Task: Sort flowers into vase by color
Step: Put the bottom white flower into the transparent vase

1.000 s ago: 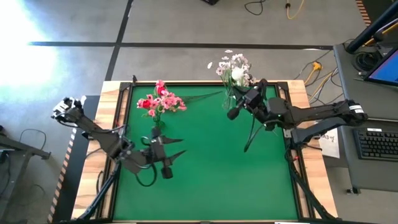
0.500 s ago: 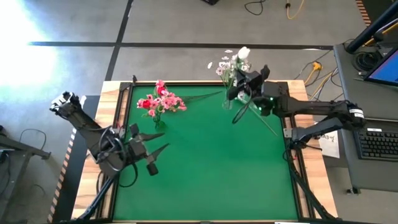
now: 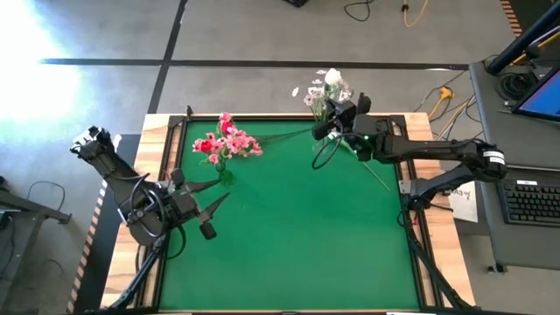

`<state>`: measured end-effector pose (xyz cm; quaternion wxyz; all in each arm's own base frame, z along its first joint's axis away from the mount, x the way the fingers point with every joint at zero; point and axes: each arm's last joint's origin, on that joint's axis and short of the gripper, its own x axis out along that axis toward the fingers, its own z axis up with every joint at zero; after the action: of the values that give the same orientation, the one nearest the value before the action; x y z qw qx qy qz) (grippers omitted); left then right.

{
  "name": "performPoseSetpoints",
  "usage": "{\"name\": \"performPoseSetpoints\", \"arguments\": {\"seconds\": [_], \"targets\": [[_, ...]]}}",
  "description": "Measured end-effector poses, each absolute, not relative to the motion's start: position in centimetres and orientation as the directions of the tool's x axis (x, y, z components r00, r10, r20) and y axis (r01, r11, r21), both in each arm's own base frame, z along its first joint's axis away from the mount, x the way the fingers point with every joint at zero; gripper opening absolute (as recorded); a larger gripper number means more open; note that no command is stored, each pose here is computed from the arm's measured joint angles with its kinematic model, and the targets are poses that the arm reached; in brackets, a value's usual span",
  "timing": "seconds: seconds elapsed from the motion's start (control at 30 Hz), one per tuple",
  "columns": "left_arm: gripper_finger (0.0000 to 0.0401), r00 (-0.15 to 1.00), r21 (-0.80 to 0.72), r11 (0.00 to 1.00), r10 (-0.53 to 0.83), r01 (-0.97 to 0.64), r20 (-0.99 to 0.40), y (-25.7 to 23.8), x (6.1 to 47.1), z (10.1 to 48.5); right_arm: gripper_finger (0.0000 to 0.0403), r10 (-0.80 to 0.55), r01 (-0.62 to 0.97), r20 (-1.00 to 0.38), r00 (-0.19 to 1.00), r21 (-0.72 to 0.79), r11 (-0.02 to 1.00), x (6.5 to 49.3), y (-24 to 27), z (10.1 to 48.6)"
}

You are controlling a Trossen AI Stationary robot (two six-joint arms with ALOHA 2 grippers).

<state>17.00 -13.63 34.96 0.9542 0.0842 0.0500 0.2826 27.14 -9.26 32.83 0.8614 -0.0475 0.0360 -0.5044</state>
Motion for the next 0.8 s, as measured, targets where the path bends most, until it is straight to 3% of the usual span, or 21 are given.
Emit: {"name": "performPoseSetpoints", "arguments": {"seconds": [0.57,0.8], "targets": [[0.0169,0.791,0.215,0.777,0.611,-0.592,-0.031,-13.36,16.8,34.86,0.0016,-0.874,0.866,-0.063,0.482,-0.119,0.486,27.25,-9.93,31.95],[0.0169,0.791,0.211,0.777,0.611,-0.593,-0.031,-13.36,16.8,34.86,0.0075,-0.861,0.857,-0.074,0.504,-0.083,0.509,27.29,-9.91,31.83]]}}
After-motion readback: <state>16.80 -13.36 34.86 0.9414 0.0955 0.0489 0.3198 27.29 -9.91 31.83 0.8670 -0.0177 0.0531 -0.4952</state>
